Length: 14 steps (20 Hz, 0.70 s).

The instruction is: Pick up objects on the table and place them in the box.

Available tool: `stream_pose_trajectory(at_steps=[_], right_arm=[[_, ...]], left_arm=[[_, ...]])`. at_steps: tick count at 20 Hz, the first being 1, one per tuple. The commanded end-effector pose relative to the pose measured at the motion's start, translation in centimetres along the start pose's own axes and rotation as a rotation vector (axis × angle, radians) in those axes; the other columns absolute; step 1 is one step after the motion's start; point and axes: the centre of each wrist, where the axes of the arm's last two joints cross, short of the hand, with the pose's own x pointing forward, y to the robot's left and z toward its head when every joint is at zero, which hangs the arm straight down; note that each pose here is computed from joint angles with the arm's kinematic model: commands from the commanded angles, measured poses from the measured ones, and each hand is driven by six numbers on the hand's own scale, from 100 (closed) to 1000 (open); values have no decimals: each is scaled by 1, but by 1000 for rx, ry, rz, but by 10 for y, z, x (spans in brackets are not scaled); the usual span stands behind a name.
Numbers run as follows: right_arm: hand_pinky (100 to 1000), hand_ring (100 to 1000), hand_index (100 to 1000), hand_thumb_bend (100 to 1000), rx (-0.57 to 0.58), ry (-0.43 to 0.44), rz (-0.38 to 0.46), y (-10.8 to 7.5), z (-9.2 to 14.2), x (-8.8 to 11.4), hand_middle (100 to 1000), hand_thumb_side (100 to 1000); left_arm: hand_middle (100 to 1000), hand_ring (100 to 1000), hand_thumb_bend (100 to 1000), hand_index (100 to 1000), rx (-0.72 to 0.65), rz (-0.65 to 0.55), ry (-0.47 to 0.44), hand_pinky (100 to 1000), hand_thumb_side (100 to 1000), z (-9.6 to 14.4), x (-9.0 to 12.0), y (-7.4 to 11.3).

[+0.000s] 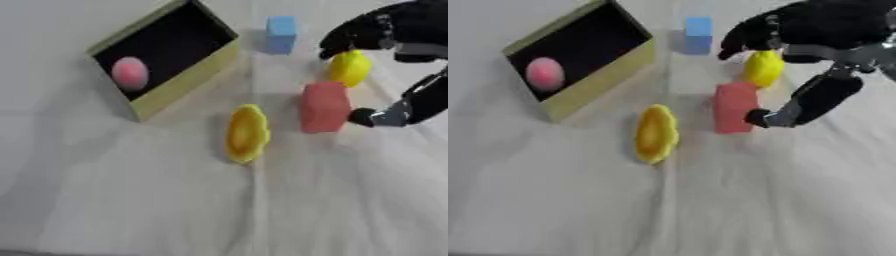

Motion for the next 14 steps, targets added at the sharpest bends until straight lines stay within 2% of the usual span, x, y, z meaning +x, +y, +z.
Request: stream_pose_trajectory(at_steps=[1, 3, 6, 14], right_arm=[[885, 906, 914, 398, 16, 34, -23, 1, -4, -9, 869, 466], [895, 906, 910, 408, 33, 56, -95, 8, -9, -16, 845, 420], [903, 911, 908, 413, 47, 79, -182, 12, -13, -21, 835, 407], [909, 920, 909, 424, 86, 102, -236, 19, -22, -24, 835, 413]], left_arm=[[643, 763, 545, 808, -12, -5, -25, 693, 520, -6, 5, 4], [642, 764, 543, 808, -11, -3, -19, 692, 522, -4, 5, 3], [642, 764, 542, 807, -11, -1, -11, 691, 524, -3, 4, 3], [640, 765, 542, 807, -14, 6, 0, 690, 526, -1, 4, 2]])
